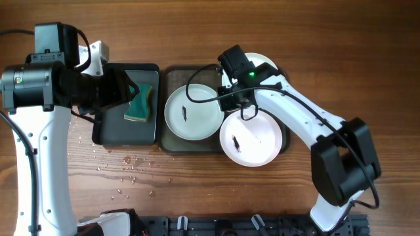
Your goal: Clean dirty plates on tray and stack at the side
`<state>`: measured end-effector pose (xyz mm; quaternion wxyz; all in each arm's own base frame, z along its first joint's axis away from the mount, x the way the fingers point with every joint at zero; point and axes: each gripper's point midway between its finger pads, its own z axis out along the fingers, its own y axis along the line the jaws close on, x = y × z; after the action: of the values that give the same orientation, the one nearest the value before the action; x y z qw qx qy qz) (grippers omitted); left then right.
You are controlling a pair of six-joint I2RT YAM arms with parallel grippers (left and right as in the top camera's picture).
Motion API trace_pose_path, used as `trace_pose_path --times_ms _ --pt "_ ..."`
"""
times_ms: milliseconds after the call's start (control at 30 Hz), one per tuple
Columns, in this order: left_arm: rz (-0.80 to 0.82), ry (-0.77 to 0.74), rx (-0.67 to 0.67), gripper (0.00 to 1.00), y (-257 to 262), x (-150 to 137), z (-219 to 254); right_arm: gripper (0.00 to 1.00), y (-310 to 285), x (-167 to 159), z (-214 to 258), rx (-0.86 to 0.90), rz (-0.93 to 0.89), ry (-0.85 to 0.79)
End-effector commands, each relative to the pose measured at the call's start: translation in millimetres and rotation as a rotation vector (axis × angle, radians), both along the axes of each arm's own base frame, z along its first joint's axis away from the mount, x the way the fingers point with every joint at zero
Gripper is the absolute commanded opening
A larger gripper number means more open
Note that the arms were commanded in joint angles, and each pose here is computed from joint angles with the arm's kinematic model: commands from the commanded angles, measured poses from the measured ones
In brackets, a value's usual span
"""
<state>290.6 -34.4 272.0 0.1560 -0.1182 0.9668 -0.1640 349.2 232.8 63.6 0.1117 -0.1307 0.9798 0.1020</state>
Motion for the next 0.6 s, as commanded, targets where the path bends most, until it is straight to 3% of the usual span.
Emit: trace_pose_path --times_ms 0,200,567 --pt "0.011 -0.017 0.042 0.59 7.7 5.2 1.8 0.26 -5.2 2.7 -16.8 -0.042 -0.025 0.011" --pt "0.018 -0.039 0.06 0.52 11.0 10.3 3.1 0.13 -1.2 4.0 -19.4 -0.018 -0.024 0.004" --pt "0.019 -0.061 0.062 0.47 11.4 15.3 5.1 0.25 -1.8 1.9 -34.5 0.002 -0.061 0.0"
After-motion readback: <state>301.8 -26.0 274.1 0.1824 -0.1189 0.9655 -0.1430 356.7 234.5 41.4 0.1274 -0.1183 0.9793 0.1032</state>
